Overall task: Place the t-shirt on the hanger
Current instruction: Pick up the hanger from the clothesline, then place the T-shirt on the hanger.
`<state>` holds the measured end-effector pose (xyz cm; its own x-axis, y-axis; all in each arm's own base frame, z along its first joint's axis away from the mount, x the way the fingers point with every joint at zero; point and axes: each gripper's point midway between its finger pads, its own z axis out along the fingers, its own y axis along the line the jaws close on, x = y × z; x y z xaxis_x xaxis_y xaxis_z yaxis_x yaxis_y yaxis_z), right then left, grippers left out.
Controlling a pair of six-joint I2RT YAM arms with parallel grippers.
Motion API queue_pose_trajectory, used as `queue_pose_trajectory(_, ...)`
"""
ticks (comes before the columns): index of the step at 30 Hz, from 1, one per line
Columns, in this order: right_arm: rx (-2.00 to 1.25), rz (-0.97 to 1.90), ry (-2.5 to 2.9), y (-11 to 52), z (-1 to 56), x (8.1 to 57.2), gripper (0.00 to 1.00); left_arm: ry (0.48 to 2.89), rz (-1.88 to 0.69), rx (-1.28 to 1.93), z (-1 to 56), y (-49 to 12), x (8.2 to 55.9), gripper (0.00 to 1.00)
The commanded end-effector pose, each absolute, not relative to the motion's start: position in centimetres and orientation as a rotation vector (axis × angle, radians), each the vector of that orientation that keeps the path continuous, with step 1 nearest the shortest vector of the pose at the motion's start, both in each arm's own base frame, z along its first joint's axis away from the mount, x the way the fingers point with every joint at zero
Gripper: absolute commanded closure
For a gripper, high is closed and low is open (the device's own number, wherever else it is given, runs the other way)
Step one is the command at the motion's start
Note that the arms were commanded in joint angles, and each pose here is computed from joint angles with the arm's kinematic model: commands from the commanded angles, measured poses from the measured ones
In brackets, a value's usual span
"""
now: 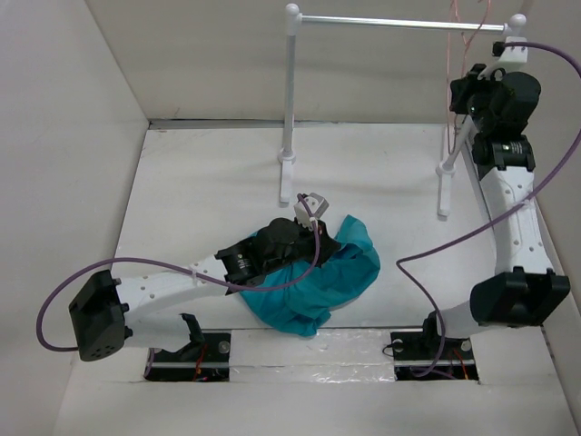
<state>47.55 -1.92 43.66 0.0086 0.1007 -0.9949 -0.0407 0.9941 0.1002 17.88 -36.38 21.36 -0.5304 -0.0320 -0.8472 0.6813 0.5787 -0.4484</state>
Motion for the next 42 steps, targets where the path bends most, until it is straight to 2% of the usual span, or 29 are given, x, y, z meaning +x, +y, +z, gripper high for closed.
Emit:
queue_pose_trajectory(1, 0.044, 0.064, 1.386, -2.1, 49.0, 45.1, 1.00, 1.836, -1.049, 0.488, 24.7, -37.0, 18.6, 1.00)
queue_pose_trajectory(11, 0.081, 0.252, 1.439, 0.4, 43.9, 42.5, 1.00, 1.795, -1.078, 0.418, 27.1, -36.8, 21.2, 1.00)
queue_pose_trajectory(16, 0.047, 0.391, 1.433, 4.5, 42.6, 39.7, 1.00, 1.796, -1.027, 0.388, 27.1, -36.9, 22.6, 1.00)
queue_pose_trajectory(22, -0.079, 0.571, 1.434, 10.2, 42.8, 33.1, 1.00, 1.773, -0.967, 0.337, 27.5, -37.1, 25.3, 1.00)
queue_pose_trajectory(27, -0.190, 0.730, 1.559, 13.7, 38.6, 25.0, 1.00, 1.779, -0.889, 0.311, 26.7, -37.6, 27.9, 1.00)
queue_pose_trajectory(31, -0.226, 0.795, 1.652, 13.4, 35.7, 17.7, 1.00, 1.736, -0.843, 0.239, 27.4, -36.1, 31.6, 1.00)
queue_pose_trajectory(36, -0.223, 0.796, 1.713, 12.2, 34.5, 13.7, 1.00, 1.705, -0.770, 0.180, 28.3, -33.9, 35.1, 1.00)
queue_pose_trajectory(42, -0.297, 0.872, 1.848, 13.1, 32.3, 11.5, 1.00, 1.705, -0.760, 0.153, 28.1, -33.0, 38.2, 1.00)
